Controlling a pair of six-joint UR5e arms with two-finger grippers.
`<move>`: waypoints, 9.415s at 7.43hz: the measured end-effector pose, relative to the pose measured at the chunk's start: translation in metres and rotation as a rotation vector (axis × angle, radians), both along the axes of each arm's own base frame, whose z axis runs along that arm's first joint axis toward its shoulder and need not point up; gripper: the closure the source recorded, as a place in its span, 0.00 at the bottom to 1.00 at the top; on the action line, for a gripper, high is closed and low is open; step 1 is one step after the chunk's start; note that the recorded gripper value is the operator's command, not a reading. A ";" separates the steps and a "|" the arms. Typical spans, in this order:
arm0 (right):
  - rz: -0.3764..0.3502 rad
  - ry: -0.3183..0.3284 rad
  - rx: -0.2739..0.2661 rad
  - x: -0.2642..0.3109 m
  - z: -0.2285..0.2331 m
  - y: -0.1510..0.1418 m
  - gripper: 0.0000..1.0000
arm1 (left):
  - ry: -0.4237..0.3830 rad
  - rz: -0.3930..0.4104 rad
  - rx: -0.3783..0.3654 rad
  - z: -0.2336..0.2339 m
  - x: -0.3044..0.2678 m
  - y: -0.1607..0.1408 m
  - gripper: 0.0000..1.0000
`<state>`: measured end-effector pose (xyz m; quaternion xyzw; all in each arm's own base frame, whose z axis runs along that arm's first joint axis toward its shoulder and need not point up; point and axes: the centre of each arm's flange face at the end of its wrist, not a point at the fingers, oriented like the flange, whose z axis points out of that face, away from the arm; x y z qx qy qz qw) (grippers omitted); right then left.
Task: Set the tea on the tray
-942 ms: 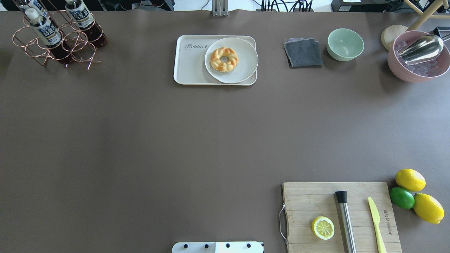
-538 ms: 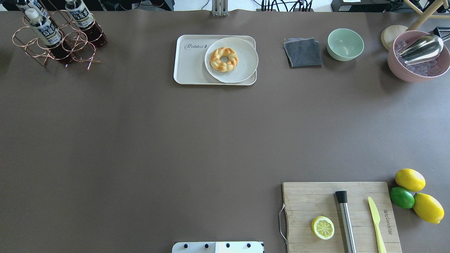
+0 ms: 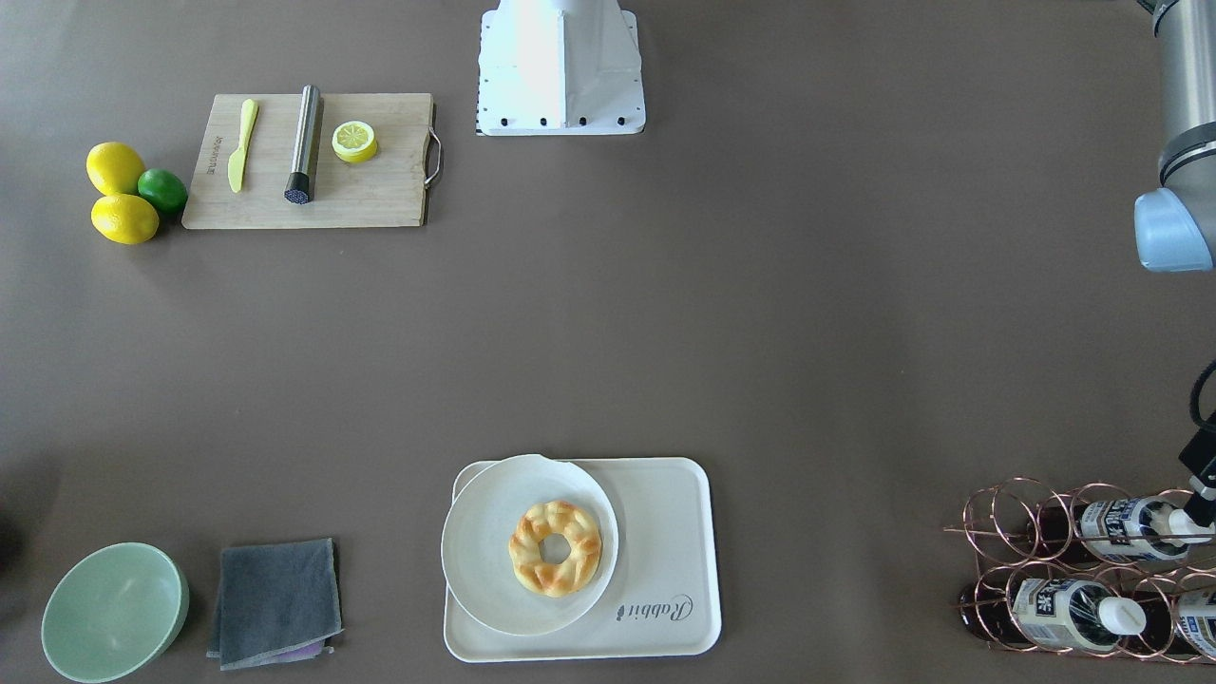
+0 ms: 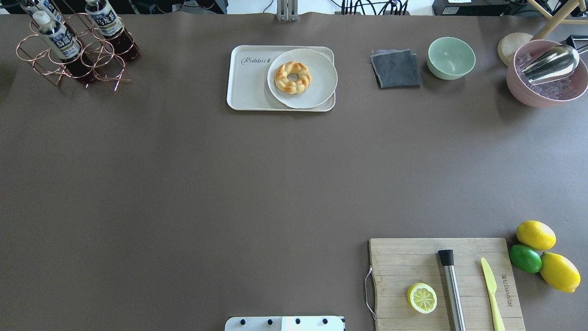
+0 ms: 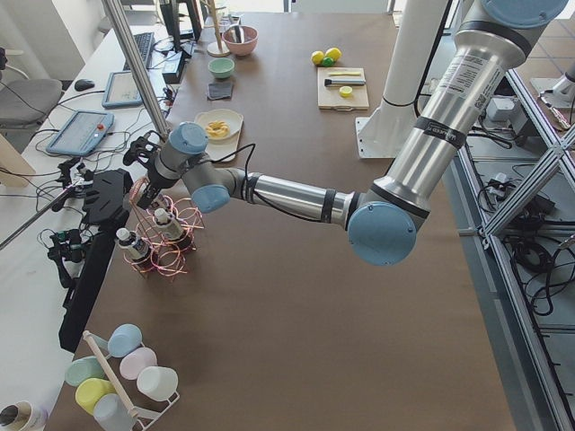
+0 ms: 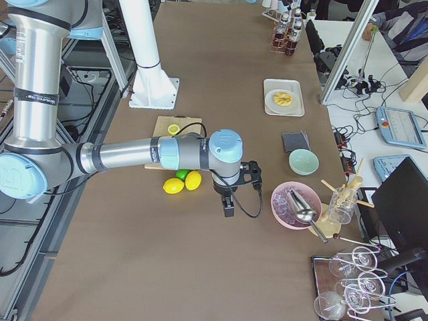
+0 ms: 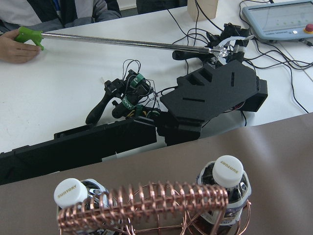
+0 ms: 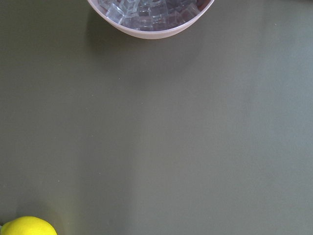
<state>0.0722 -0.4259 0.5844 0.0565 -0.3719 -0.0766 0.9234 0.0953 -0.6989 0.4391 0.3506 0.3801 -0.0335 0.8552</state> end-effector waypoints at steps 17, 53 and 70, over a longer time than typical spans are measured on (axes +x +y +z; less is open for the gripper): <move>0.016 -0.011 -0.020 0.003 0.005 0.009 0.00 | 0.036 -0.036 -0.071 0.048 0.028 0.016 1.00; 0.096 -0.201 -0.063 -0.135 -0.191 -0.065 0.00 | 0.050 0.062 0.033 -0.314 0.349 0.304 0.02; 0.323 -0.147 -0.144 -0.595 -0.520 -0.010 0.39 | -0.070 0.293 0.000 0.008 0.007 0.199 0.02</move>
